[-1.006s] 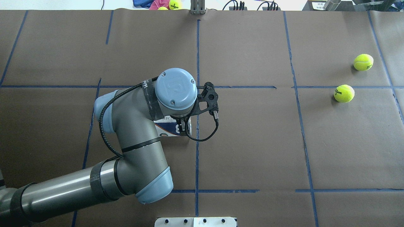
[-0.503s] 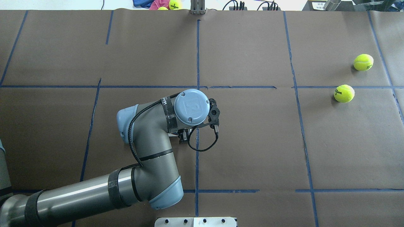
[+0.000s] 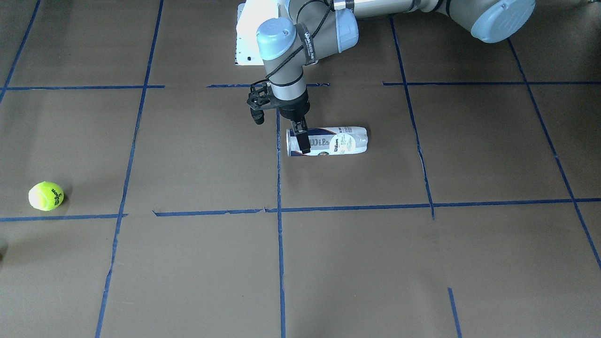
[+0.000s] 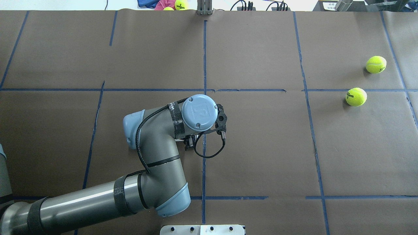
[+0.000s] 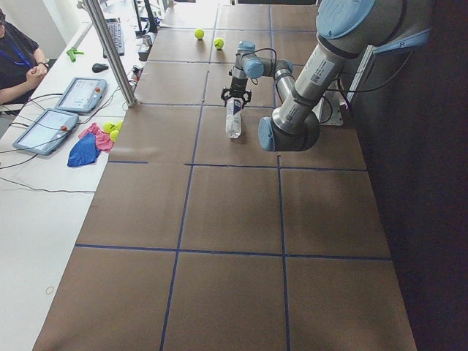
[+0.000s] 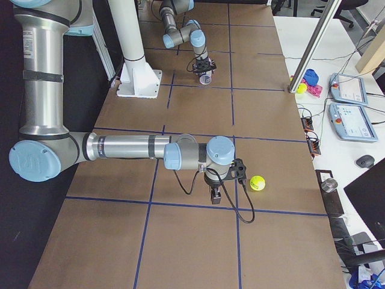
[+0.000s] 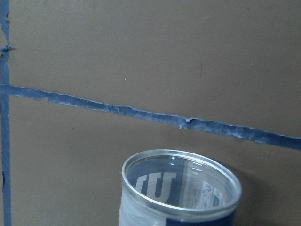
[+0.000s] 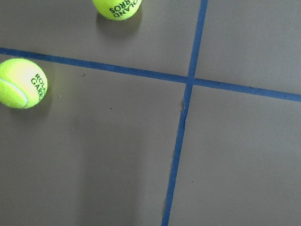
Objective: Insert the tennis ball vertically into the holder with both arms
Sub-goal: 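Close the left gripper on the can's open end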
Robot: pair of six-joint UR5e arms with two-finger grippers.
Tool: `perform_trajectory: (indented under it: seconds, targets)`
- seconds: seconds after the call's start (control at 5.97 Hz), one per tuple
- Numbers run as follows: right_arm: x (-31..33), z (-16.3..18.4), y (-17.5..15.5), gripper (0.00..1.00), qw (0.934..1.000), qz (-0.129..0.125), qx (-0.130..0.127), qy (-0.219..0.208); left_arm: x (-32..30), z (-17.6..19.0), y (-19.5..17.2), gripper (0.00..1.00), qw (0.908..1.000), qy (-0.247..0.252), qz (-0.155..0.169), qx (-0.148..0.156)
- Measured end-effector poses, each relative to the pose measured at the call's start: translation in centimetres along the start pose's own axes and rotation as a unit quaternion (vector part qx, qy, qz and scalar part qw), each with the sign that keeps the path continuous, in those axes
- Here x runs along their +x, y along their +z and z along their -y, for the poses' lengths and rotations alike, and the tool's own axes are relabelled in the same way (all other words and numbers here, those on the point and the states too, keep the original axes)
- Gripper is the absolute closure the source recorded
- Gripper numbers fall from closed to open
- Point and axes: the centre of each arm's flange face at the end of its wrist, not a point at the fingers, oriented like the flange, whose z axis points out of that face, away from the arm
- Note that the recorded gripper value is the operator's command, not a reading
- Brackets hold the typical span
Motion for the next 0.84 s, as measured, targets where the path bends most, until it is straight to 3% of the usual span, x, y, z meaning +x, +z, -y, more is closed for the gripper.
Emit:
perform_trajectory:
  seconds: [0.84]
  targets:
    - [-0.1, 0.1, 0.1, 0.0, 1.0, -0.001, -0.001, -0.001, 0.8, 1.0, 1.3, 0.02, 1.0, 0.004, -0.005, 0.001]
